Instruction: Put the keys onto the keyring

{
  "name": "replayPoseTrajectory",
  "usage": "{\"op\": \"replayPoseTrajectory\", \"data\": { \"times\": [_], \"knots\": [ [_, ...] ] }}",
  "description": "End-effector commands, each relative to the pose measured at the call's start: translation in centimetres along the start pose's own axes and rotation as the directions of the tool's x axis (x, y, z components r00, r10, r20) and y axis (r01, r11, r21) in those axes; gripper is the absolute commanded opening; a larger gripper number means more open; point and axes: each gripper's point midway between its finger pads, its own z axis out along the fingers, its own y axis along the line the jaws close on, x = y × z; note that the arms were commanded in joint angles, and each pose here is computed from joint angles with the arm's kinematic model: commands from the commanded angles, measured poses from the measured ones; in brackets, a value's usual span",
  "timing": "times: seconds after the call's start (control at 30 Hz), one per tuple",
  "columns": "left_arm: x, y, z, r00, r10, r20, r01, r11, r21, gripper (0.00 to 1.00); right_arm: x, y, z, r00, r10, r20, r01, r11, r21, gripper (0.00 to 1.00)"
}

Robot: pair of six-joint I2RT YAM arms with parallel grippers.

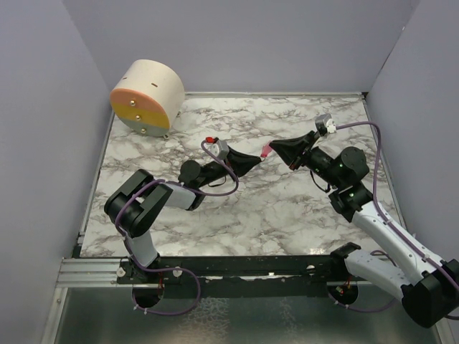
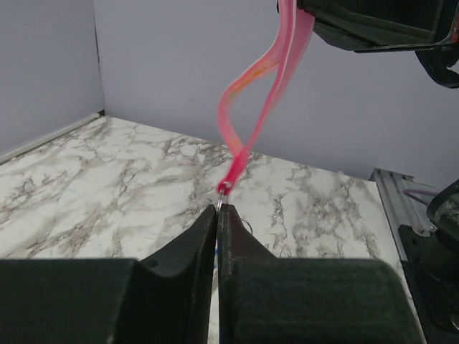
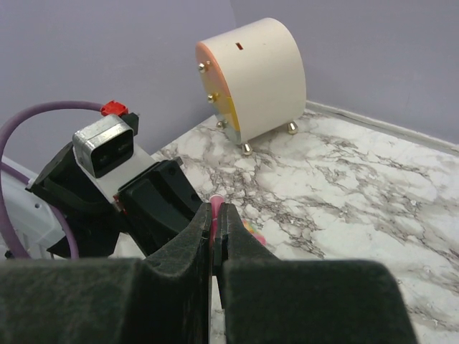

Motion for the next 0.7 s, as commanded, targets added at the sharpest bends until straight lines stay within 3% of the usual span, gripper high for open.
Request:
{"op": "replayPoseTrajectory", "data": {
  "times": [0.0,0.33,0.57,0.67],
  "knots": [
    [-5.6,-2.2,0.0,0.973,0.133,0.191,-0.148,0.986,0.07,0.0,0.2,-1.4,-0.5,1.0,-0.001,-0.002,0.001,0.997,0.083,0.01],
    [-7.2,-2.9,-0.7,0.974,0.119,0.192,-0.134,0.989,0.063,0.0,0.4,-2.5,-0.9,1.0,0.014,-0.002,-0.014,0.988,0.155,0.01],
    [-6.0,-1.4,0.6,0.997,0.074,0.003,-0.074,0.997,0.015,0.0,0.7,-3.2,-1.5,1.0,0.023,-0.002,-0.022,0.978,0.206,0.01],
    [-5.7,-1.0,0.7,0.997,0.053,-0.061,-0.054,0.999,-0.008,0.0,0.6,-3.6,-1.8,1.0,0.022,0.006,-0.023,0.973,0.231,0.1]
  ]
}}
